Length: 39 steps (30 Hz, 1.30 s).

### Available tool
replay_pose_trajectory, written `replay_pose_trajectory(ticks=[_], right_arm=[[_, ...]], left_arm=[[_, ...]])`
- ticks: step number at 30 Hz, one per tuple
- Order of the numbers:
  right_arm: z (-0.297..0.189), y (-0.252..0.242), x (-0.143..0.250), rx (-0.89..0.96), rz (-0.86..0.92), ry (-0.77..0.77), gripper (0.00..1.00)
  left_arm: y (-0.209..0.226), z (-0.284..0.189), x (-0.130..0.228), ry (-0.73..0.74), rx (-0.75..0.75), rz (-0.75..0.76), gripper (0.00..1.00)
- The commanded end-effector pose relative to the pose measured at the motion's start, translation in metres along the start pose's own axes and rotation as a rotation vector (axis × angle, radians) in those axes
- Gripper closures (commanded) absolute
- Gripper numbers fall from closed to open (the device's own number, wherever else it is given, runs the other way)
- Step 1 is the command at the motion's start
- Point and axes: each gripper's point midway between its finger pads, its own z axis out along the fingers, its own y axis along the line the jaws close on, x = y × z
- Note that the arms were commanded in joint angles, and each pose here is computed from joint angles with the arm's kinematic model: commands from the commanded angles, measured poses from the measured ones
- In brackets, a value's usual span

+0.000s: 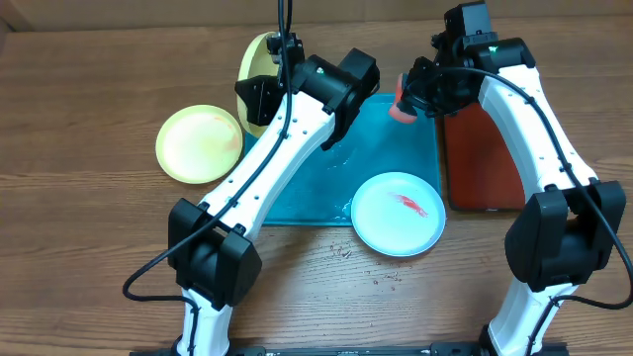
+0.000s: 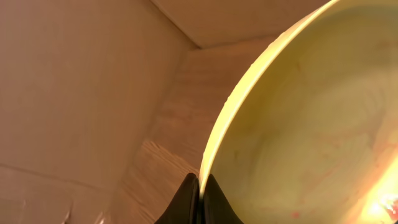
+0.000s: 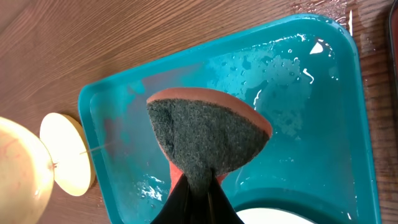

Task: Clean dirty plates on tray and stack at the side
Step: 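Lift the yellow plate with left gripper and stack it on the left plate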

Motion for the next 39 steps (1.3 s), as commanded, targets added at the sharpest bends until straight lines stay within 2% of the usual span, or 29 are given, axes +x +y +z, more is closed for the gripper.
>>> replay_pose_trajectory(ticks=[1,7,10,13,16,19,20,22,25,31,34,39], right_arm=[[-0.003,0.002,-0.005,-0.004,-0.014,-0.017,0.96],[-0.003,0.002,-0.005,-0.003,-0.014,-0.017,0.96],[-0.003,0.002,-0.004,-0.003,-0.013,-0.015,0.96],[-0.003,0.001,-0.004,-0.001,-0.019,-0.013,0.96],[-0.003,0.001,-0.005,0.004,-0.023,-0.019,0.96],[-0.003,0.000,-0.005,0.004,-0.024,-0.018,0.96],[-0.003,0.001,-0.005,0.004,-0.024,-0.019,0.96],[-0.003,-0.001,-0.005,0.011,-0.025,-0.022,0.96],[-0.003,-0.001,-0.006,0.013,-0.024,-0.024,0.96],[-0.003,-0.001,-0.006,0.013,-0.024,-0.023,0.96],[-0.003,-0.001,-0.005,0.014,-0.024,-0.023,0.96],[-0.003,-0.002,-0.005,0.015,-0.023,-0.020,0.96]], left_arm=[[0.018,-0.011,-0.014,-0.082,-0.043,-0.057,0.96],[0.014,-0.012,-0.013,-0.076,-0.028,-0.066,0.96],[0.001,-0.005,-0.002,0.014,0.048,-0.091,0.96],[-0.016,0.009,0.010,0.127,0.156,-0.031,0.96],[-0.042,0.022,0.021,0.246,0.346,0.033,0.96],[-0.078,0.027,0.030,0.371,0.699,0.095,0.96],[-0.084,0.029,0.032,0.406,0.801,0.084,0.96],[-0.082,0.041,0.034,0.469,0.893,0.023,0.95],[-0.063,0.073,0.039,0.552,0.927,-0.079,0.96],[-0.020,0.140,0.074,0.689,0.819,-0.200,0.95],[-0.002,0.178,0.109,0.784,0.768,-0.295,0.95],[0.002,0.217,0.149,0.861,0.804,-0.461,0.95]])
